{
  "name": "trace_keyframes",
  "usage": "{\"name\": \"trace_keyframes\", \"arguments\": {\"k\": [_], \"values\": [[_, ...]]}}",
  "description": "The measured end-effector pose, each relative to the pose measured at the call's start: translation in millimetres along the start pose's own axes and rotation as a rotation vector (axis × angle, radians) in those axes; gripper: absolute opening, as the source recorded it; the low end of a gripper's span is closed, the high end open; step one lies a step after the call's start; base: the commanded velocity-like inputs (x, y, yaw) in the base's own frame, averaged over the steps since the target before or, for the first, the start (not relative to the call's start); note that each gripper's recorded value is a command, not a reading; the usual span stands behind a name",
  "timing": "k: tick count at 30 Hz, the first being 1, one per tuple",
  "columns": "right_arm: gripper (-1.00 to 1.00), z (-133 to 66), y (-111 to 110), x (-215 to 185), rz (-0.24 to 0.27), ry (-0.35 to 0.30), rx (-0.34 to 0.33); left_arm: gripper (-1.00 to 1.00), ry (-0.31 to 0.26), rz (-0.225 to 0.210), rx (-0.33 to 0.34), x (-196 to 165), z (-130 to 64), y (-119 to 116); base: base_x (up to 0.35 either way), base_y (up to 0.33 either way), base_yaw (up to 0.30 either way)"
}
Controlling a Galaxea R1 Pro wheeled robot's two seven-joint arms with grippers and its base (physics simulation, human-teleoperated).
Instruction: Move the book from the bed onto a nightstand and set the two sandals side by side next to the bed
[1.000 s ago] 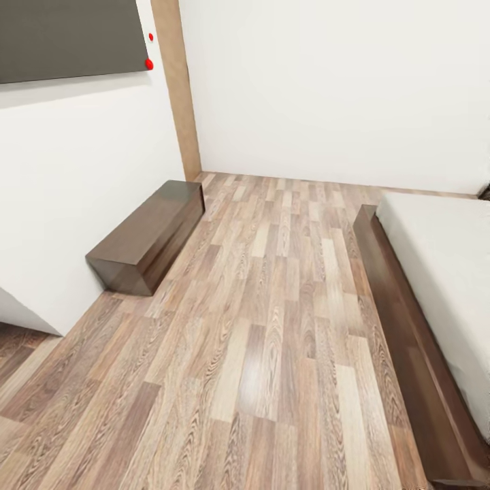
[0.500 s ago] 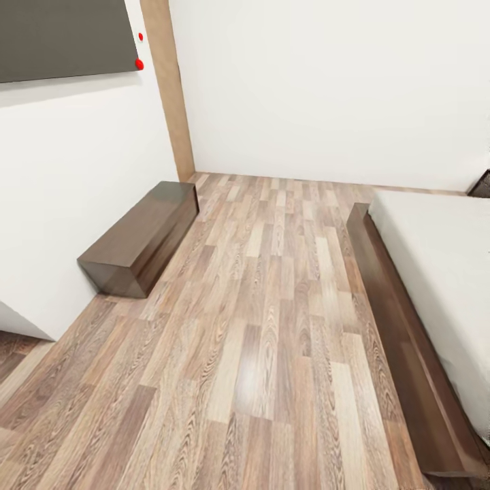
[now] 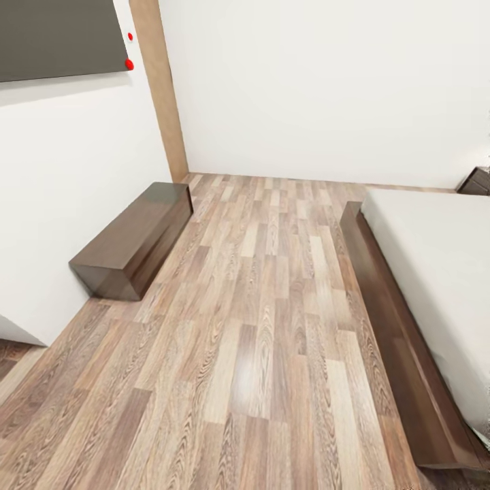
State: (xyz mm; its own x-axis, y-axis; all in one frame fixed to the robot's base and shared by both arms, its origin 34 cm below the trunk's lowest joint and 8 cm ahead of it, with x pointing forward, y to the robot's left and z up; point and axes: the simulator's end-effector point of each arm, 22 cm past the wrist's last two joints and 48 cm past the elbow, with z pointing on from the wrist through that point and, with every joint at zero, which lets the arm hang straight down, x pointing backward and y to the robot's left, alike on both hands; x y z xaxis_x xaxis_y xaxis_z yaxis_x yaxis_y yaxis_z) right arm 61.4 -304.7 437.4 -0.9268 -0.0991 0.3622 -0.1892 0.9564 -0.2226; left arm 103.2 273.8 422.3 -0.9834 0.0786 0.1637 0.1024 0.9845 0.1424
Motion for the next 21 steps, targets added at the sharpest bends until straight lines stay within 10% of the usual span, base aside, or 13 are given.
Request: {"name": "trace_keyframes", "arguments": {"k": [21], "values": [[1.0,-0.1,0.5,-0.1,0.0,0.0,-0.001,1.0,0.0,0.0,0.0,0.0,0.0,-0.1,0.0,0.0,-0.081]]}}
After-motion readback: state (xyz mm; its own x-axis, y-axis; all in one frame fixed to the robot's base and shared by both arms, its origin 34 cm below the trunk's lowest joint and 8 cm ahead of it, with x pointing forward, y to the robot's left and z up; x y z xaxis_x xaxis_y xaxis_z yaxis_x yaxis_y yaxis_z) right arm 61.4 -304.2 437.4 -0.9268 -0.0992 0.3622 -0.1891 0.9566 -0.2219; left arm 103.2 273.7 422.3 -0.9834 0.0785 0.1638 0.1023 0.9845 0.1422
